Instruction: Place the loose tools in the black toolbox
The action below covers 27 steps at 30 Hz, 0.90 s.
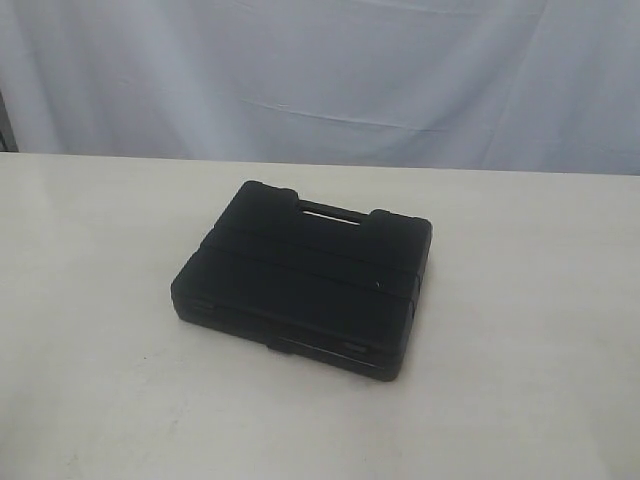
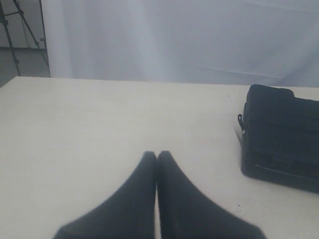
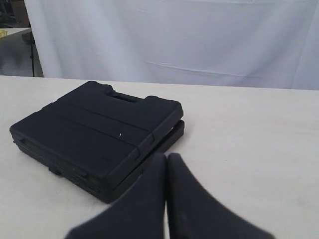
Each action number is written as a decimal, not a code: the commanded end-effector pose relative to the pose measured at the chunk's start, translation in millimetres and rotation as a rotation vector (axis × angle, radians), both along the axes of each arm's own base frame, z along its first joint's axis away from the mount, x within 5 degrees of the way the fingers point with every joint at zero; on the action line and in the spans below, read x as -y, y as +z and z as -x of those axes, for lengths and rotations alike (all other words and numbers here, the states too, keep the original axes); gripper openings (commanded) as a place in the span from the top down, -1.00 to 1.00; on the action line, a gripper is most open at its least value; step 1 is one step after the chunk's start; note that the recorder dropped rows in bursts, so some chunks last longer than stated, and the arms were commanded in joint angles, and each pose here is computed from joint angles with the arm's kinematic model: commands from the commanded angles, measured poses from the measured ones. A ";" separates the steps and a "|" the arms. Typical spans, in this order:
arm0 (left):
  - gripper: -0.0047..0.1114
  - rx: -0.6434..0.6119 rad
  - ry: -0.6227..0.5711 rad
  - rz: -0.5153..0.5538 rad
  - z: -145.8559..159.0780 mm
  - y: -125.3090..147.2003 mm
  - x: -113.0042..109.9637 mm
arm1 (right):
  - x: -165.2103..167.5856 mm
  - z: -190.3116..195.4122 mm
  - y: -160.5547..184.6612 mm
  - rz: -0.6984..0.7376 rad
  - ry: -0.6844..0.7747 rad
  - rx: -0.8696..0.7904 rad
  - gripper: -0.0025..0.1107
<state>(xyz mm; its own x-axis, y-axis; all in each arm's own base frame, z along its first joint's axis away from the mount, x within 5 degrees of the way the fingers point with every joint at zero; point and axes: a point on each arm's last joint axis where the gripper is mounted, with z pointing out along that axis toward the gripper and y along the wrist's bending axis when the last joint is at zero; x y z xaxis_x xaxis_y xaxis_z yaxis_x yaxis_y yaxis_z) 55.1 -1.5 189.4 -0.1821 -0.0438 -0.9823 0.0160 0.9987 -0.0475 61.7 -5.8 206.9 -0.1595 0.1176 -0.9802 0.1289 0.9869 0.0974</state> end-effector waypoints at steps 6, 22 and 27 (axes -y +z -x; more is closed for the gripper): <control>0.92 0.001 -0.003 0.007 0.1 -0.5 0.3 | -1.7 7.0 -19.3 0.007 0.007 -0.023 0.96; 0.92 0.001 -0.003 0.007 0.1 -0.5 0.3 | -2.3 7.6 -22.3 0.002 0.013 -0.057 0.96; 0.92 0.001 -0.003 0.007 0.1 -0.5 0.3 | -2.3 7.6 -22.3 0.002 0.013 -0.057 0.96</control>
